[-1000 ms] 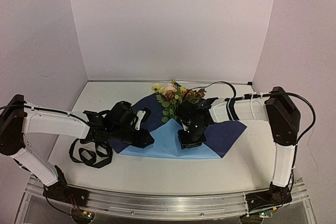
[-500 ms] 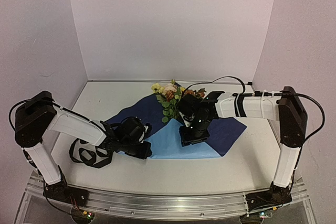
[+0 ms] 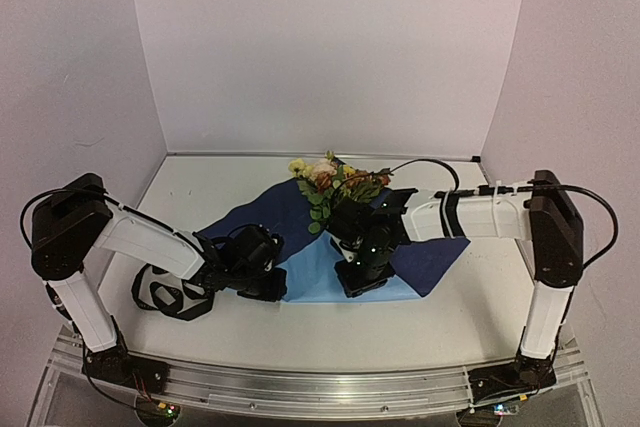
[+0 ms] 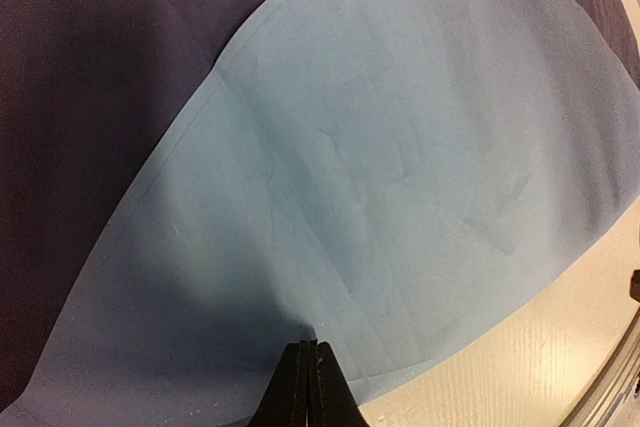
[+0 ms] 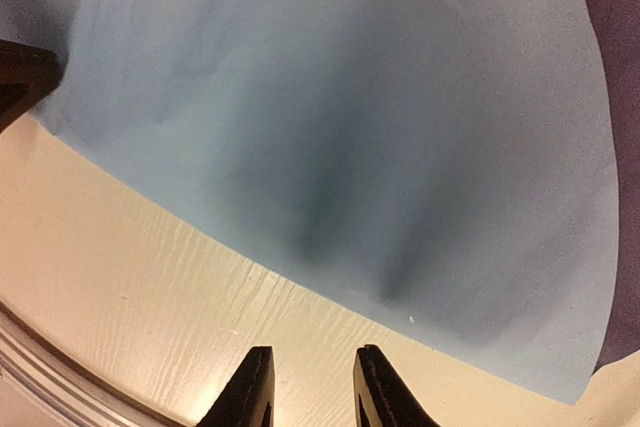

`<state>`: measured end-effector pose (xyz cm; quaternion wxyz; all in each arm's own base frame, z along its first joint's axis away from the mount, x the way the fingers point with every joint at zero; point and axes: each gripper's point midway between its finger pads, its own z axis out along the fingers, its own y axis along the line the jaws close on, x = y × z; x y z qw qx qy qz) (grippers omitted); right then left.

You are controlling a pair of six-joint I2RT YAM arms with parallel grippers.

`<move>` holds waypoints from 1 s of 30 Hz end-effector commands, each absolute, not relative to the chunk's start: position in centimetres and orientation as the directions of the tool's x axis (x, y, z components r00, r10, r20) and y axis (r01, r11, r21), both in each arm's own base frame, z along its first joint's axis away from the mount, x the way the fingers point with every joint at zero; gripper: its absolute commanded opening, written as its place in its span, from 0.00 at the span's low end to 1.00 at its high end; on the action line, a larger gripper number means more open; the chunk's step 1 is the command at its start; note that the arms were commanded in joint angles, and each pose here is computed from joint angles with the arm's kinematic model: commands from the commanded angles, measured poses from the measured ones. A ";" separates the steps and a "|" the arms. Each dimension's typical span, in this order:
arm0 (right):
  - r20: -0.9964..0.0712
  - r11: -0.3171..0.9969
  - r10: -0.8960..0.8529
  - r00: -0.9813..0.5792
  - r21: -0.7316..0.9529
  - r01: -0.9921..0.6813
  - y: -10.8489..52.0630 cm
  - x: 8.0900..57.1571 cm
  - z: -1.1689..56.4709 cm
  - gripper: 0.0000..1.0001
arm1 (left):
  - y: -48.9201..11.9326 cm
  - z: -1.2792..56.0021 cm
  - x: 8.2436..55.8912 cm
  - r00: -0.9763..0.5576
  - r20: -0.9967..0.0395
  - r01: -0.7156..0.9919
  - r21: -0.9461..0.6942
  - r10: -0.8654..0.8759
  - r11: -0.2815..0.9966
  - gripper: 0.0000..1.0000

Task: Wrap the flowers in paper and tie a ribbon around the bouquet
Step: Press the fold line of the 1/4-folded wrapping paper.

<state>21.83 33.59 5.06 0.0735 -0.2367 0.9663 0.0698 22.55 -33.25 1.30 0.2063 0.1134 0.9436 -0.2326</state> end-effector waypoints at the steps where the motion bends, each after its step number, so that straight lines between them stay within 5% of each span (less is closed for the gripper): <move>1: -0.200 0.881 -0.454 -0.868 0.044 -0.471 34.3 23.4 4.1 0.25 | -32.6 0.6 22.8 -0.892 -0.441 0.284 -0.373 0.100 0.883 0.03; 30: -0.174 0.938 -0.346 -0.922 -0.102 -0.333 23.5 23.0 1.8 0.24 | -30.9 -0.5 21.6 -0.907 -0.411 0.258 -0.365 0.093 0.894 0.00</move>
